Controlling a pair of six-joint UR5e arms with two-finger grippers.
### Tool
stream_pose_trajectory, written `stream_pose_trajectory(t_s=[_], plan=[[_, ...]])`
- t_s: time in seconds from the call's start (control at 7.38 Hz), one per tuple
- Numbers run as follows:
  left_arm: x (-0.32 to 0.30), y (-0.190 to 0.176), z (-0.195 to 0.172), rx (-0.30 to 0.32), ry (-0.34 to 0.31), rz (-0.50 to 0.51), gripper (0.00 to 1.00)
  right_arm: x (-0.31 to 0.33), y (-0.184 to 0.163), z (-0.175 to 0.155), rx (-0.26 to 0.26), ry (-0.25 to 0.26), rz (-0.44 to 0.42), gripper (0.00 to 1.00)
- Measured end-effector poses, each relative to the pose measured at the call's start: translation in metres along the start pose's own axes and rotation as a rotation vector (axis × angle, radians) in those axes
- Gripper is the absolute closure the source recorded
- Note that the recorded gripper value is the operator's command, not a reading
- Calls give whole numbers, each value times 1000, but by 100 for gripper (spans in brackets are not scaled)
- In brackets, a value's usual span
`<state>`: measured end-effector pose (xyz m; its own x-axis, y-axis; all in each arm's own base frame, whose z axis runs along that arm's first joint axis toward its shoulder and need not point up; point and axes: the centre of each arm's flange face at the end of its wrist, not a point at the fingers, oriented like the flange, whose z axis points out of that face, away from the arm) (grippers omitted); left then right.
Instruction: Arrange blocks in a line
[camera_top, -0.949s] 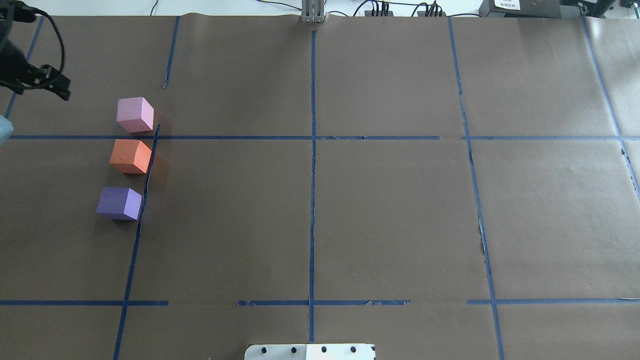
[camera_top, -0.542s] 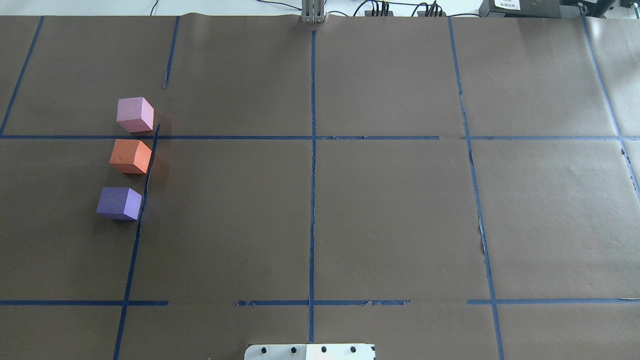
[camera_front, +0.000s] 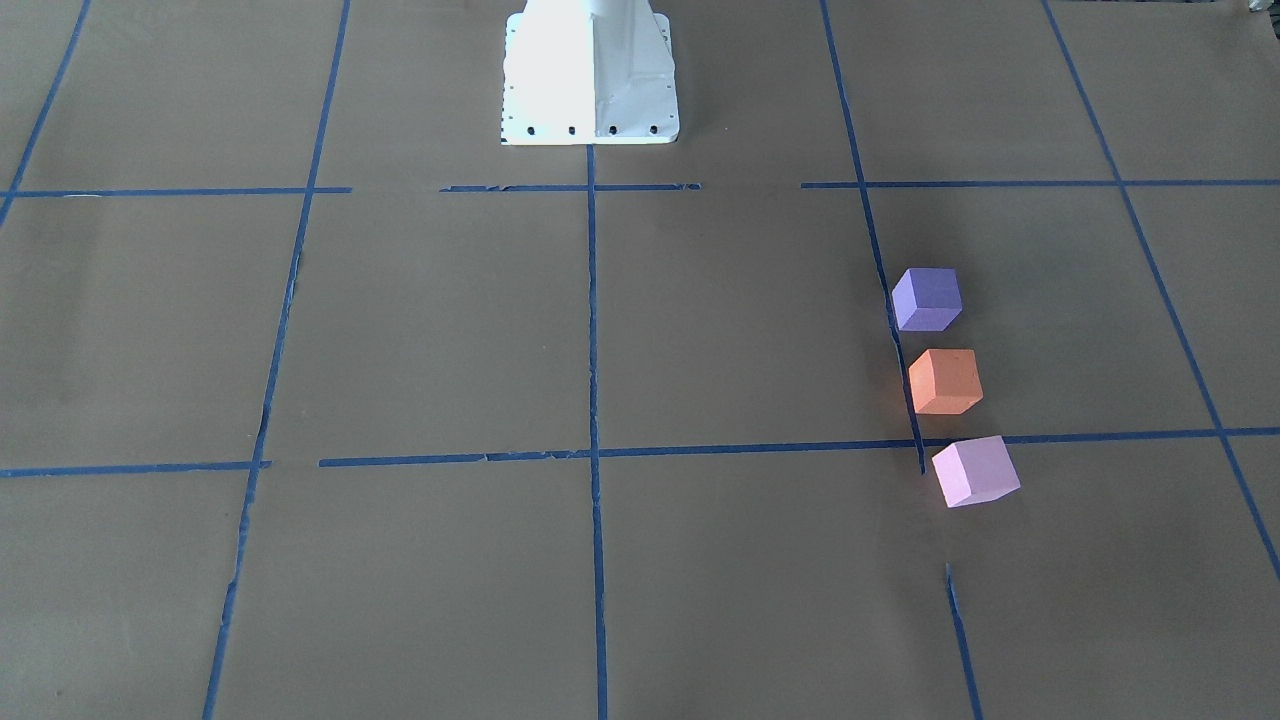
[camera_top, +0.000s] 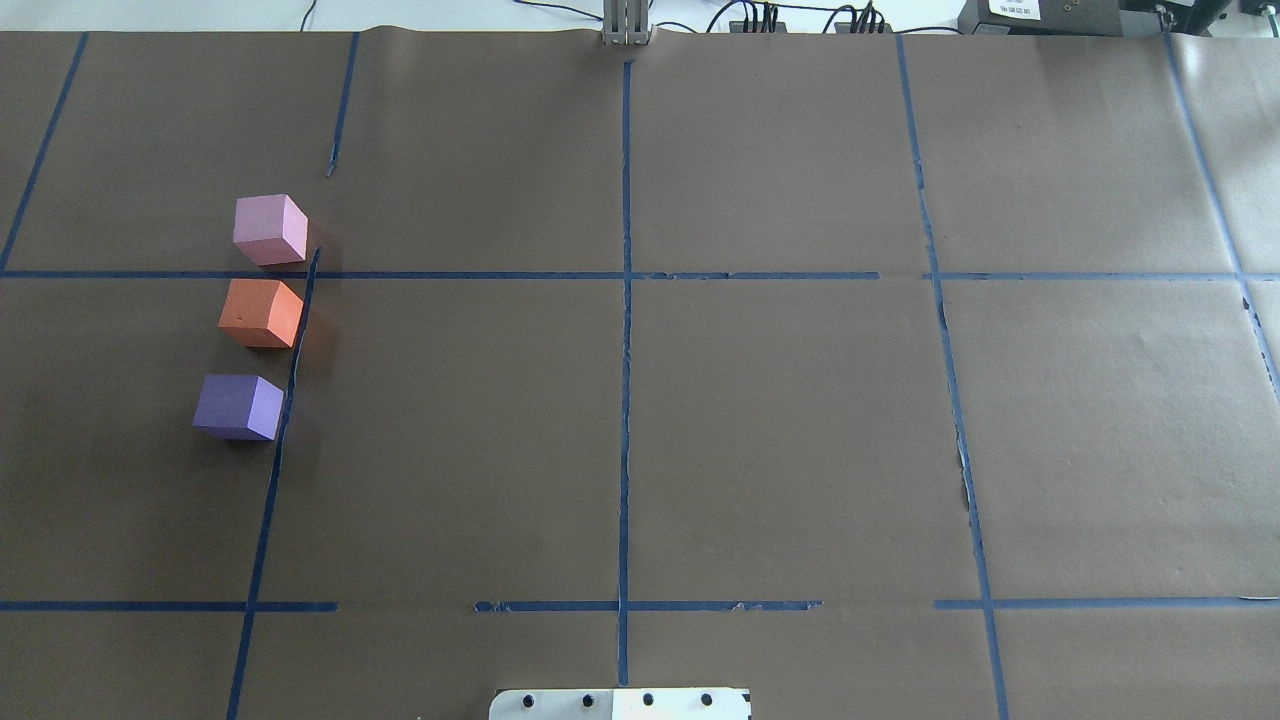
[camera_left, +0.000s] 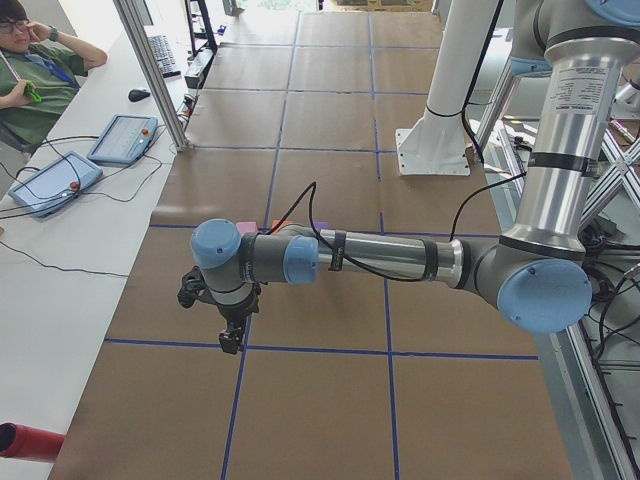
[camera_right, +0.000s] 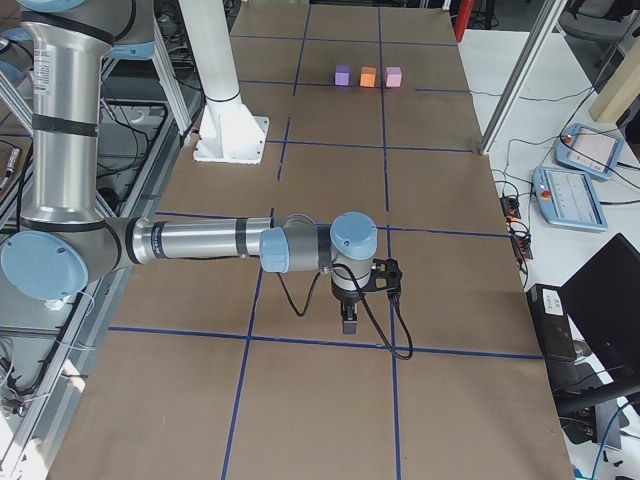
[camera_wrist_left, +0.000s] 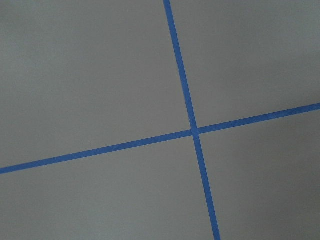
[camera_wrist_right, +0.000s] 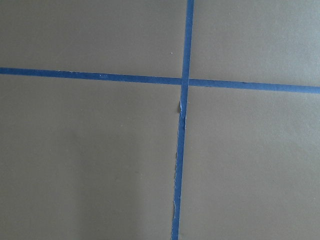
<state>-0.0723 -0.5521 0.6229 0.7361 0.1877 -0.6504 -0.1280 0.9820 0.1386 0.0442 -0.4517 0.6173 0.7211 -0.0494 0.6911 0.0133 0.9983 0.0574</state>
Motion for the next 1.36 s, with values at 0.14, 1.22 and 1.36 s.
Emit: stream_pose_trajectory(t_s=[0.14,1.22,1.36], plan=[[-1,2,1,-1,-1,-6,0,0,0,0,0,0,0,0],[-5,14,9,-14,-1,-14,0,0,0,0,0,0,0,0],[-5,14,9,-13,-1,-14,0,0,0,0,0,0,0,0]])
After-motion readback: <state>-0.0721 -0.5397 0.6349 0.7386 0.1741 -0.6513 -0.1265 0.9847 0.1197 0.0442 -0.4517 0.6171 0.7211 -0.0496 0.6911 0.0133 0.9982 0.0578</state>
